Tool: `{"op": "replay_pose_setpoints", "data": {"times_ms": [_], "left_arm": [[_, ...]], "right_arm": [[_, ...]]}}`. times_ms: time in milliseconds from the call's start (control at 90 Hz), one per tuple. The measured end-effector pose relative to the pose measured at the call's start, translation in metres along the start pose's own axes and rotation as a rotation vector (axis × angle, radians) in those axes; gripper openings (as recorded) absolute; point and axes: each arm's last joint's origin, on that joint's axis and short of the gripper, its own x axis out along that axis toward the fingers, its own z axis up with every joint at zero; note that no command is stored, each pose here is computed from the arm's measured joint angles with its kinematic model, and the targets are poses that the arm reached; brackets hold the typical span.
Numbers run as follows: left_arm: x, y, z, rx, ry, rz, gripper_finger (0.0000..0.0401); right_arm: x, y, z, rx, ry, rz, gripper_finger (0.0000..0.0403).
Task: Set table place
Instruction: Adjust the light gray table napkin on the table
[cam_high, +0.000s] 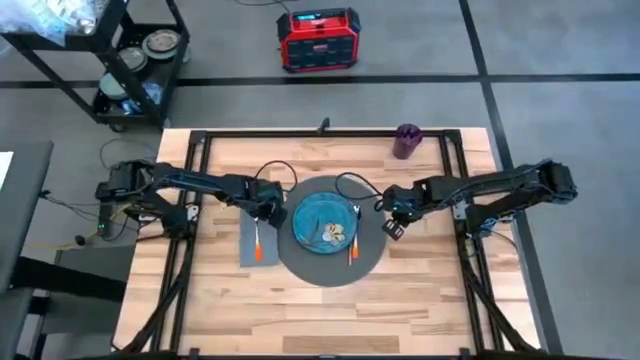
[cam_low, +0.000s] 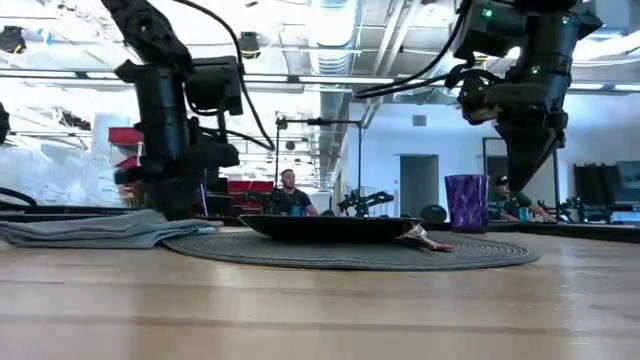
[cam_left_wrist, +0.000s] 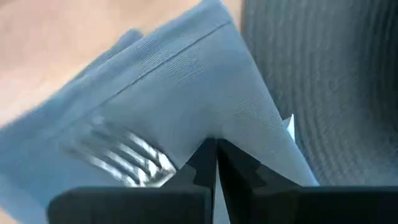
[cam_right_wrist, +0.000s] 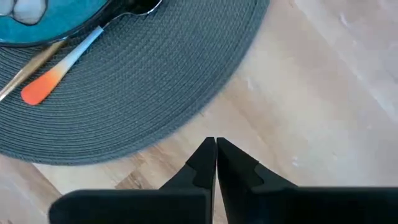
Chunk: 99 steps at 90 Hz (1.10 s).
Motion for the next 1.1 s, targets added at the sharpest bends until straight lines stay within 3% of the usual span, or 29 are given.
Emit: {"op": "replay_pose_setpoints", "data": {"times_ms": [422, 789, 922, 1100], "left_arm": [[-0.002, -0.003, 0.002, -0.017, 0.040, -0.051, 0.0000], [-0.016, -0.003, 0.020, -0.005, 0.016, -0.037, 0.0000], [-0.024, 0.005, 0.018, -0.030, 0.063, 0.061, 0.0000], [-0.045, 0.020, -0.005, -0.077, 0.108, 0.237, 0.0000]], "right_arm": [[0.001, -0.012, 0.010, 0.068, -0.016, -0.012, 0.0001], [0.001, -0.017, 0.020, 0.098, -0.069, 0.011, 0.0001], [0.002, -0.021, 0.022, 0.116, -0.070, 0.004, 0.0001], [0.002, -0.025, 0.023, 0.132, -0.063, -0.007, 0.0001]]}}
